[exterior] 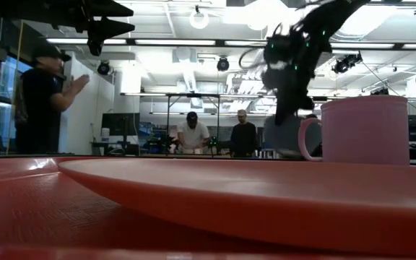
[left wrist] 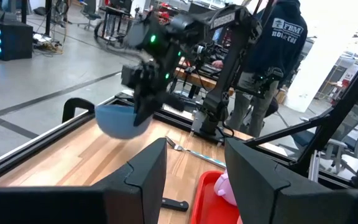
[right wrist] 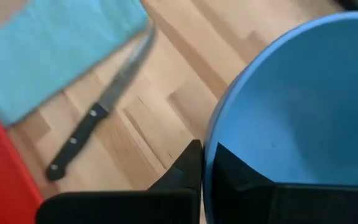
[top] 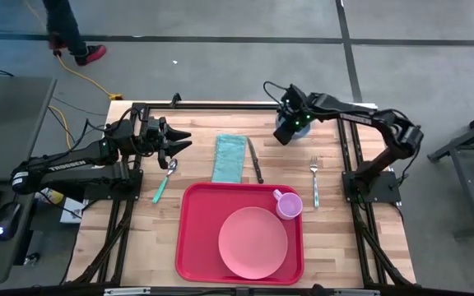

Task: Set up tray
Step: Put the blue bowl on the pink plate

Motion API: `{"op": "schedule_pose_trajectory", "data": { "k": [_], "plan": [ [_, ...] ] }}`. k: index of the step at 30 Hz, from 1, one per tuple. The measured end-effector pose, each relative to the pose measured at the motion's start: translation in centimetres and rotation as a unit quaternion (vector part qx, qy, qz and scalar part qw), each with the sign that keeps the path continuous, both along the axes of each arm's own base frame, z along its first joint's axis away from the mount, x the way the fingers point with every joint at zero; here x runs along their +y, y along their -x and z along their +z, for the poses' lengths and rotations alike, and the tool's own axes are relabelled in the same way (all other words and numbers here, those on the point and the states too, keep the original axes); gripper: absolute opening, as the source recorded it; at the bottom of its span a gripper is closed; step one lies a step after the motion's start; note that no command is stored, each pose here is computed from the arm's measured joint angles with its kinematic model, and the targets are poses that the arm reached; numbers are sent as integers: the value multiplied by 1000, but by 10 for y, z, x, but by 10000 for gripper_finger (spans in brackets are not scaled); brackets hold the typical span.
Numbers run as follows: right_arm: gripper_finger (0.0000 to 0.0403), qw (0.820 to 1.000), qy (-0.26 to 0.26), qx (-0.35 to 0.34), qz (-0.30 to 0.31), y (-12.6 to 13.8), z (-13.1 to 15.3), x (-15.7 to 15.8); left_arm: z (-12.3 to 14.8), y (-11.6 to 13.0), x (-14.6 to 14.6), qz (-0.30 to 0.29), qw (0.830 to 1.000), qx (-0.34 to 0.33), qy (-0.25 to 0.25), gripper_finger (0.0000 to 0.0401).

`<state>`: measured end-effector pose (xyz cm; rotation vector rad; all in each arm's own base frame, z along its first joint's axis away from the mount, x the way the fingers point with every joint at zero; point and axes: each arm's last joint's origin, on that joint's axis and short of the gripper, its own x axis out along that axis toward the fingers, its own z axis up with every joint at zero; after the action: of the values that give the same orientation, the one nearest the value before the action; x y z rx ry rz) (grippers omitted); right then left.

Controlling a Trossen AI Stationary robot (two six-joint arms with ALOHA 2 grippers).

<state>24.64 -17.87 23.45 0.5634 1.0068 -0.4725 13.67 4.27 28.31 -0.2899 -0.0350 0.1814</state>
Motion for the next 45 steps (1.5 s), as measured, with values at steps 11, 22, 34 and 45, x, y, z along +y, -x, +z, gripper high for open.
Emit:
{"op": "schedule_pose_trajectory", "data": {
  "k": [11, 22, 34, 45],
  "plan": [
    [1, 998, 51, -27, 34, -4, 80, 12, 0, 0, 0, 0, 1000, 2, -3, 195],
    [0, 990, 73, -75, 92, -14, 152, 47, 0, 0, 0, 1, 1000, 2, -3, 195],
    [0, 977, 70, -151, 135, -18, 208, 96, -1, 0, 0, 1, 1000, 4, -3, 195],
    [0, 960, 44, -209, 179, -27, 230, 157, -1, 0, 0, 3, 1000, 4, -3, 195]
  ]
}}
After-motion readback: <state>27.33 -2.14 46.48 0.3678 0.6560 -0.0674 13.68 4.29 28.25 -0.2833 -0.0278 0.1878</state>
